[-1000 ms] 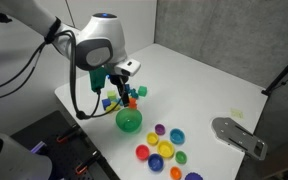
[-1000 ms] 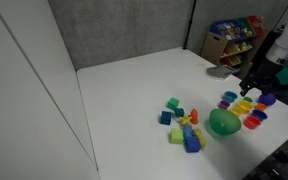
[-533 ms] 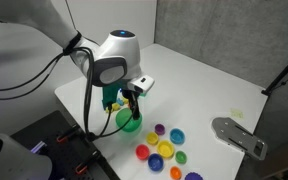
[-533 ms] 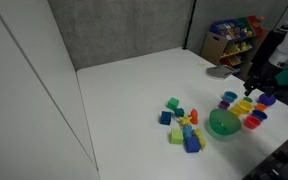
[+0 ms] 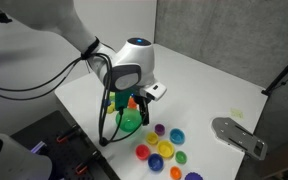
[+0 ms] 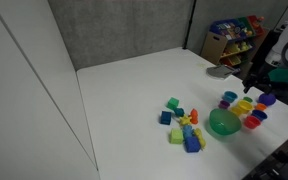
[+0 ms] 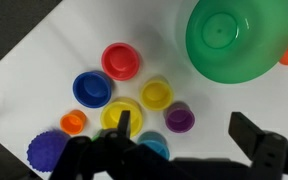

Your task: Put the small blue bowl in the bigger yellow bowl

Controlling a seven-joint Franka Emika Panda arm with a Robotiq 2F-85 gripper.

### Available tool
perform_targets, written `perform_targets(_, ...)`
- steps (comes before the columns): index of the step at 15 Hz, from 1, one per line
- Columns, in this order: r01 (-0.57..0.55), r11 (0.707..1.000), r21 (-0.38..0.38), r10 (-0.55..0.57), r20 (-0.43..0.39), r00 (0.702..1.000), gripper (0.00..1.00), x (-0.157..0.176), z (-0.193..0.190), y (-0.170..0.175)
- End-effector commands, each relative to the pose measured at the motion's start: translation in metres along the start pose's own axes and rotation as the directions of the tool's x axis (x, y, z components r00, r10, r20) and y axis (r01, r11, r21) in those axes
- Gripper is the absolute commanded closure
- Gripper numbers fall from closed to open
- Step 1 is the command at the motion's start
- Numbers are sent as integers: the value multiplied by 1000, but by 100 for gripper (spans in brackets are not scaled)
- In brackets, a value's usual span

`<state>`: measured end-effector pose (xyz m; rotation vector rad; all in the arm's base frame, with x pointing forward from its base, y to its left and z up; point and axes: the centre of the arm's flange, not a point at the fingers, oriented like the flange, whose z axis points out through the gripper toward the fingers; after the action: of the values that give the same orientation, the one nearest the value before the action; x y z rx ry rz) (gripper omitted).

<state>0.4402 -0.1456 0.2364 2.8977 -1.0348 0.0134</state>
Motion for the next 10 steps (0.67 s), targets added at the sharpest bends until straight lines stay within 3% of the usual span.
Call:
perform_targets(1, -59, 998, -10, 59, 8, 998, 0, 49, 22, 0)
perform_targets(10, -150, 988, -37, 149, -29, 988, 0, 127, 96, 19)
